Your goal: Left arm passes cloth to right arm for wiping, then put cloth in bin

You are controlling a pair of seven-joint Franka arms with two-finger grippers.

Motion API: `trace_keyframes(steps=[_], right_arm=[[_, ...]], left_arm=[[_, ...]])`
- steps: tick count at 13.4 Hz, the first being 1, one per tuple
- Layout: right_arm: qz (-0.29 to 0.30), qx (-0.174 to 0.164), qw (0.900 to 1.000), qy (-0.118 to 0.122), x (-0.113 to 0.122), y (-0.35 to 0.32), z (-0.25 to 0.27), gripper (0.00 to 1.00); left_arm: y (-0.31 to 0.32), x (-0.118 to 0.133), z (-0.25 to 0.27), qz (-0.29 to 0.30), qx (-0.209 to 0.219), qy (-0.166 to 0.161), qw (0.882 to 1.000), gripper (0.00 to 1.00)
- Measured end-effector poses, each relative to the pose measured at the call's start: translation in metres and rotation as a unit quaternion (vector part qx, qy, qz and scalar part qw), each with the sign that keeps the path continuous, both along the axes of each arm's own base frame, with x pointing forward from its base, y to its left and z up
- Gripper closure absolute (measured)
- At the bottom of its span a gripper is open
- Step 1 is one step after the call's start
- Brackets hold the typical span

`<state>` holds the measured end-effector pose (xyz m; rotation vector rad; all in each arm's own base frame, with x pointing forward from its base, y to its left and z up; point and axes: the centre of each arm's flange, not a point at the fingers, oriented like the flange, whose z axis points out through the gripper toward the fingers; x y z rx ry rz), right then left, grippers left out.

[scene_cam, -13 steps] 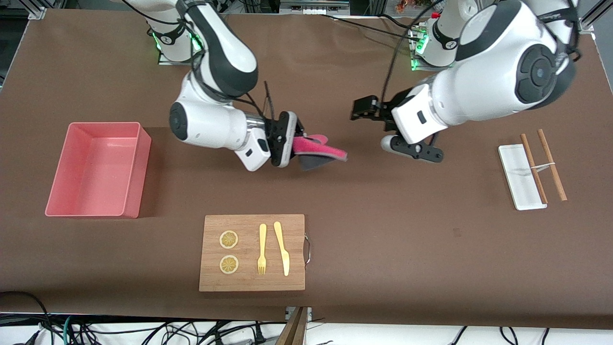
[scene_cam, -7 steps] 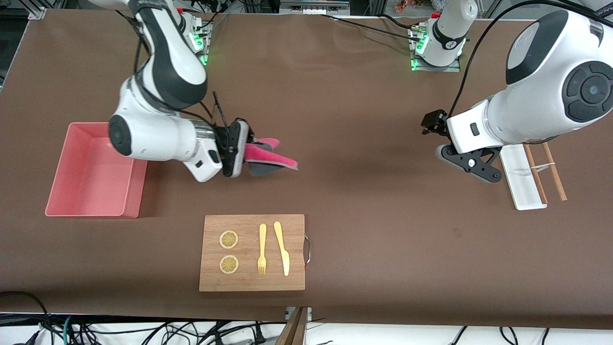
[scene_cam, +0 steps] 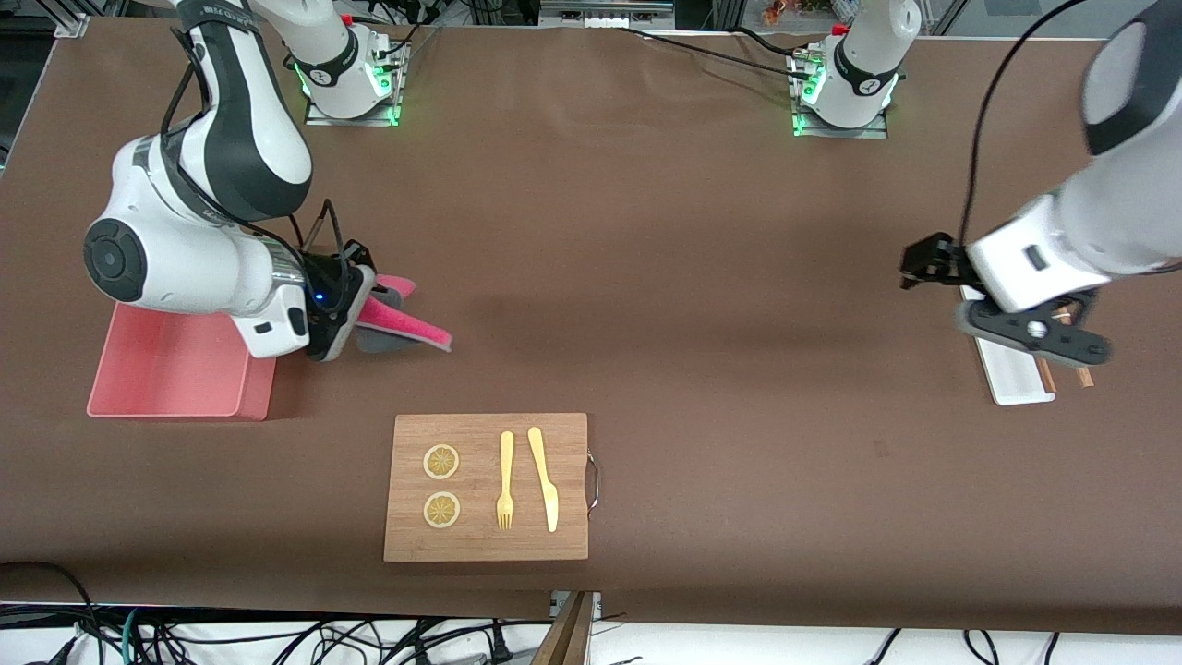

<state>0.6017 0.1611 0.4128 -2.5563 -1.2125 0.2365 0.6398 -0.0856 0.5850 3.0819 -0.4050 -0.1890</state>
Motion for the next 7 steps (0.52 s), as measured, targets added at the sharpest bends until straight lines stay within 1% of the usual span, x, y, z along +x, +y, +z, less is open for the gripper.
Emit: trace_keyframes(steps=[2,3,4,5,7], right_arm=[[-0.07,-0.056,0.996,0.008,-0.008,-0.009,0.006,0.96],[-0.102,-0.078,0.992,0.014,-0.013,-0.013,0.006,0.96],[-0.139,-0.1,0.985,0.022,-0.017,-0.018,0.004,0.96],[-0.175,-0.121,0.977,0.031,-0.021,-0.022,-0.002,0.96],[-0.233,-0.156,0.958,0.055,-0.03,-0.03,-0.023,0.96]], left_arm=[[0.013,0.002,-0.002,0.019,0.004,-0.007,1.0,0.0],[0.013,-0.001,-0.002,0.032,0.005,-0.022,0.999,0.0],[0.012,-0.009,-0.003,0.044,0.006,-0.034,0.998,0.0],[0.014,-0.023,-0.003,0.053,0.007,-0.043,0.998,0.0],[0.025,-0.063,-0.004,0.067,0.013,-0.046,0.997,0.0]])
